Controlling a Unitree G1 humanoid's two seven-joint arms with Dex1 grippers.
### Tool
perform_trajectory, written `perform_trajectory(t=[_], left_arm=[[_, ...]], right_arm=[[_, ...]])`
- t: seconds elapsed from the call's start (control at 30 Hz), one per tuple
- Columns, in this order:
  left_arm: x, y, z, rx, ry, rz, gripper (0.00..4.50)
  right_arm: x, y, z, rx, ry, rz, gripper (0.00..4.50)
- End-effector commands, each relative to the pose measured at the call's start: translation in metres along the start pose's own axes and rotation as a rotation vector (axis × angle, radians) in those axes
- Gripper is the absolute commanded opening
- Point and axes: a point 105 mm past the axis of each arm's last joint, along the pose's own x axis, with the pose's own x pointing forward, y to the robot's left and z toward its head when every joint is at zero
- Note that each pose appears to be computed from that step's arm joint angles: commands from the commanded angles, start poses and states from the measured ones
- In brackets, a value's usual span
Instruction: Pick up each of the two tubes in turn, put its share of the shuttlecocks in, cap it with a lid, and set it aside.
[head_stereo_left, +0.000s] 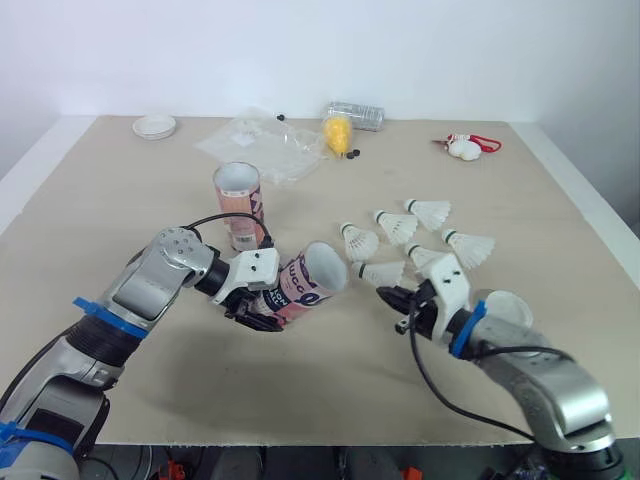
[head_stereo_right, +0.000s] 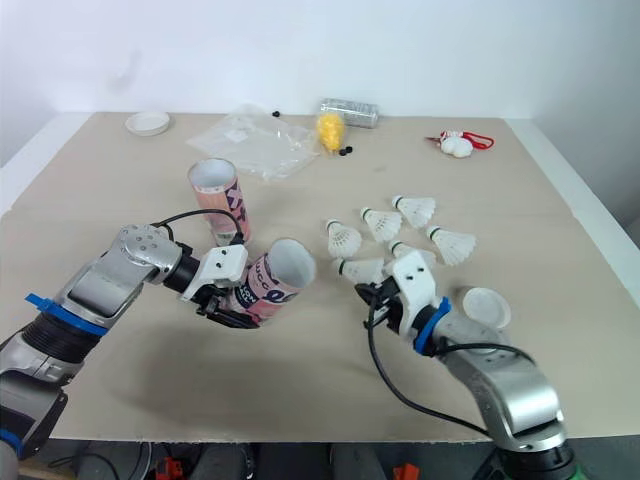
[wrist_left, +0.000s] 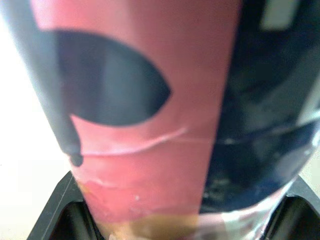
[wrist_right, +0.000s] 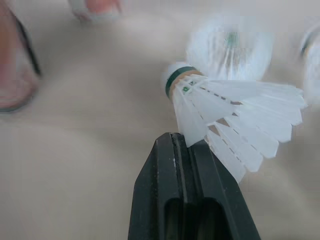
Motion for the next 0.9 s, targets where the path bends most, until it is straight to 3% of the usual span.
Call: perform_trajectory(t=[0.03,0.3,0.8,0.83,0.9], left_arm=[[-0.005,0.007,0.000,-0.005,-0.001,0.028,3.01],[0.001,0.008,0.011,-0.035,-0.041,0.009,3.01],[0.002,0.007,0.018,-0.038,-0.053,0.029,3.01],[0.002,0.007,0.017,-0.039,-0.051,0.030,3.01],[0.002,0.006,0.016,-0.043,-0.050,0.033,3.01]], right_arm=[[-0.025,0.005,0.060,-0.232,-0.150,0.145,0.03],[-0.030,0.014,0.116,-0.744,-0.220,0.315,0.03],[-0.008,0.023,0.097,-0.977,-0.140,0.501,0.03],[-0.008,0.027,0.100,-0.968,-0.160,0.519,0.67],[-0.007,0.033,0.108,-0.925,-0.212,0.530,1.34]])
